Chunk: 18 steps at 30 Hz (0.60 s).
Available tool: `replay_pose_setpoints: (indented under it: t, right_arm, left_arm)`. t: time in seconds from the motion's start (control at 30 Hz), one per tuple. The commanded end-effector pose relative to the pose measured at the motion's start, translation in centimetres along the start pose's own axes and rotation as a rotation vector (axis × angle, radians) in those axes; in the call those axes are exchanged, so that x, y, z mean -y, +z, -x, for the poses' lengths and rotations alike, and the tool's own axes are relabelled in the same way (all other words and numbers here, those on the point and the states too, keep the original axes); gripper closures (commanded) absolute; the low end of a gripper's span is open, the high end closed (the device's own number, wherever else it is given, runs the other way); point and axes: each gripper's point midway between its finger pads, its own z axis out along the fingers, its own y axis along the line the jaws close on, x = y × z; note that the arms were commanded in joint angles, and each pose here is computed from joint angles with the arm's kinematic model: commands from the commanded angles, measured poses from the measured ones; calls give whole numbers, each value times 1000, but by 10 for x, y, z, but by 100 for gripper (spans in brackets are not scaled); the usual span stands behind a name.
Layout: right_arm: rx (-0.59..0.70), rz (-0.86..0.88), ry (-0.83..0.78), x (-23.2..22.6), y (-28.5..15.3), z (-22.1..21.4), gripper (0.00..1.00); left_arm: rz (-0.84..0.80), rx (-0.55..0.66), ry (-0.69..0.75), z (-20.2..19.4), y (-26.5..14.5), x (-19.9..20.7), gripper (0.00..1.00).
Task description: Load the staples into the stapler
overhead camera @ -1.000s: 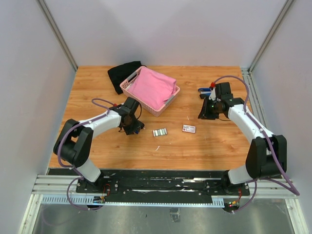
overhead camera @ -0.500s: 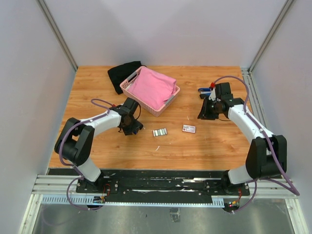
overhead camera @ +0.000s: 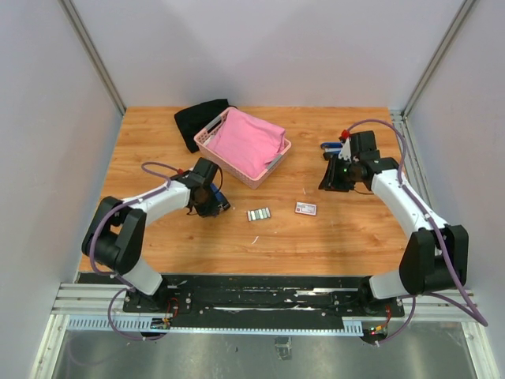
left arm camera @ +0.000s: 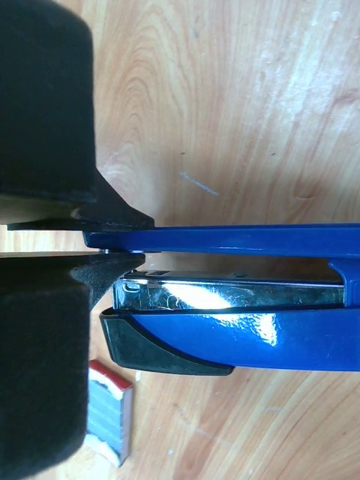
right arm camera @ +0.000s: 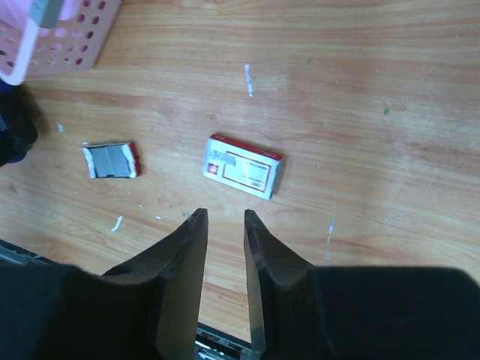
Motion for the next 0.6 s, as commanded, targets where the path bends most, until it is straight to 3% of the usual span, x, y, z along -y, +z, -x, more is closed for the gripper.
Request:
replay_pose_setpoints:
  t: [0.0, 0.37, 0.57]
  right_arm:
    - [37, 74, -50, -37, -25, 19, 71]
    - [13, 318, -204, -163, -42, 31, 57]
    - [-19, 389, -249, -204, -46, 23, 47]
  left_arm:
    - [-206, 53, -29, 14, -37, 32, 100]
    - [-637, 173, -7, 35, -128, 90, 100]
    - [-795, 196, -45, 46, -169, 124, 100]
